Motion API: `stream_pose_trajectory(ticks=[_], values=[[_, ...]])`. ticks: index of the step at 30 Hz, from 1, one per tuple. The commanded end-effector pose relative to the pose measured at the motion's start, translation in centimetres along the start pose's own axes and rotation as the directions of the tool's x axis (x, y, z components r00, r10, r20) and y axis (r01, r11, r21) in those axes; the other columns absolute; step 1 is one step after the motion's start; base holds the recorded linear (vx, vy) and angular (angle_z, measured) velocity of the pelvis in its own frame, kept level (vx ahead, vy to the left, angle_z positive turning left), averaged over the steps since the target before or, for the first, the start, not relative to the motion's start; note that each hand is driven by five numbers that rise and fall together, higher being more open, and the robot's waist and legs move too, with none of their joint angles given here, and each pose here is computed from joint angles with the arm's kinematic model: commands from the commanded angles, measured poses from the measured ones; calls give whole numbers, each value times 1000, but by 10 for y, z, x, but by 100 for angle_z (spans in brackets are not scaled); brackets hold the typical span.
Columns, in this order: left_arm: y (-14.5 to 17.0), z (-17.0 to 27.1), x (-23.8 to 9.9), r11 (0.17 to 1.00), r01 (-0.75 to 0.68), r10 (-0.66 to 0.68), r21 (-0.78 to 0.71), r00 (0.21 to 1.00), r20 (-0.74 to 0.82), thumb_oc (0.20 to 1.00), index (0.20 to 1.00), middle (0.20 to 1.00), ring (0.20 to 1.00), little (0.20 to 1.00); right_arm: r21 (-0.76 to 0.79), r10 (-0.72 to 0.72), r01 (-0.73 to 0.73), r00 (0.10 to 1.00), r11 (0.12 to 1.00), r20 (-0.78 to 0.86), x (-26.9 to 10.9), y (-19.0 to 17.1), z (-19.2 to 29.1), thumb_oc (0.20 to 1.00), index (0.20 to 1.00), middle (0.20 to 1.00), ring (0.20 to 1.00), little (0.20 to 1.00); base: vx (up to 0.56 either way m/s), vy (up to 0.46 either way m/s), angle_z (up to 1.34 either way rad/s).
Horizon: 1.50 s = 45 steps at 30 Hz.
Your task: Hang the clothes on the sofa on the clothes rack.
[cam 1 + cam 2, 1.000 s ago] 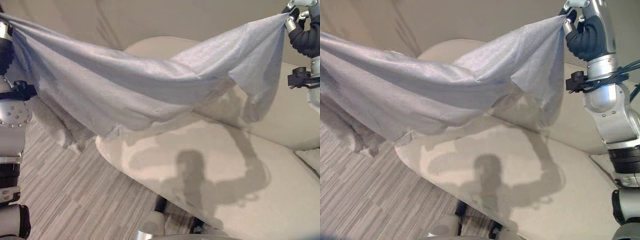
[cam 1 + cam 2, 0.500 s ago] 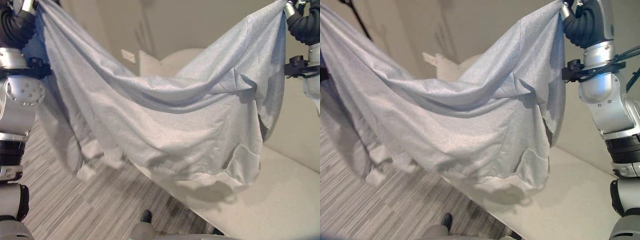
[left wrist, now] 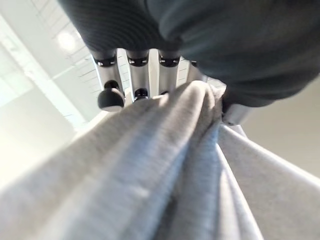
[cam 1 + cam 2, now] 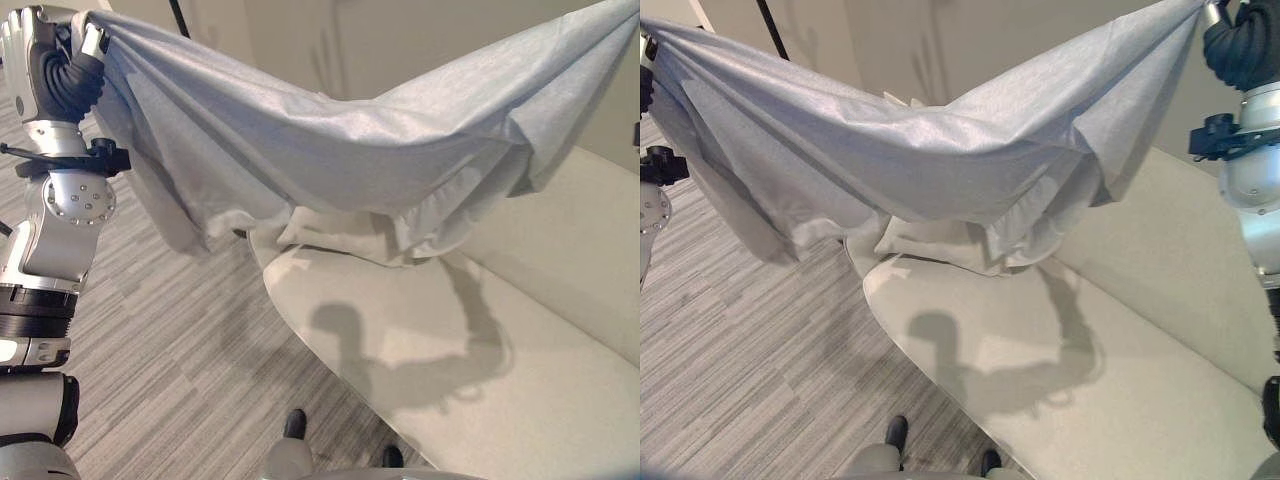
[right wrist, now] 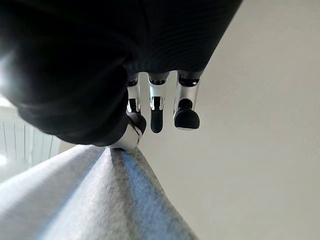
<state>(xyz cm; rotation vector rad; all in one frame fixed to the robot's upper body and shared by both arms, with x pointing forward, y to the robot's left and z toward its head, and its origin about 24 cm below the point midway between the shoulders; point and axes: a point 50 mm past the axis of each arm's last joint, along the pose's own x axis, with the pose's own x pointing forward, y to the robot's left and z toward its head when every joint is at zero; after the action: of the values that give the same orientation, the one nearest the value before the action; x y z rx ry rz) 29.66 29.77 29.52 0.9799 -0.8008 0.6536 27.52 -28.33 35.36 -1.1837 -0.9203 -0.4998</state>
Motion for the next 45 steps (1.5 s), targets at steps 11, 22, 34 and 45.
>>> stream_pose_trajectory(ticks=[11,22,34,45], values=[[32,34,41,987,-149,156,-58,977,145,200,200,200,200,200,-4,-84,84,996,996,24,0,-23,4,200,200,200,200,200,321,414,-15],[38,46,46,985,-165,171,-45,964,202,200,200,200,200,200,40,-143,142,989,989,28,4,-18,10,200,200,200,200,200,70,174,-11],[4,57,33,977,-68,104,-203,979,173,200,200,200,200,200,43,-139,136,986,990,90,15,-41,17,200,200,200,200,200,247,213,23],[9,52,38,975,-97,131,-198,978,163,200,200,200,200,200,-31,-171,173,984,985,55,9,-54,4,200,200,200,200,200,274,249,12]])
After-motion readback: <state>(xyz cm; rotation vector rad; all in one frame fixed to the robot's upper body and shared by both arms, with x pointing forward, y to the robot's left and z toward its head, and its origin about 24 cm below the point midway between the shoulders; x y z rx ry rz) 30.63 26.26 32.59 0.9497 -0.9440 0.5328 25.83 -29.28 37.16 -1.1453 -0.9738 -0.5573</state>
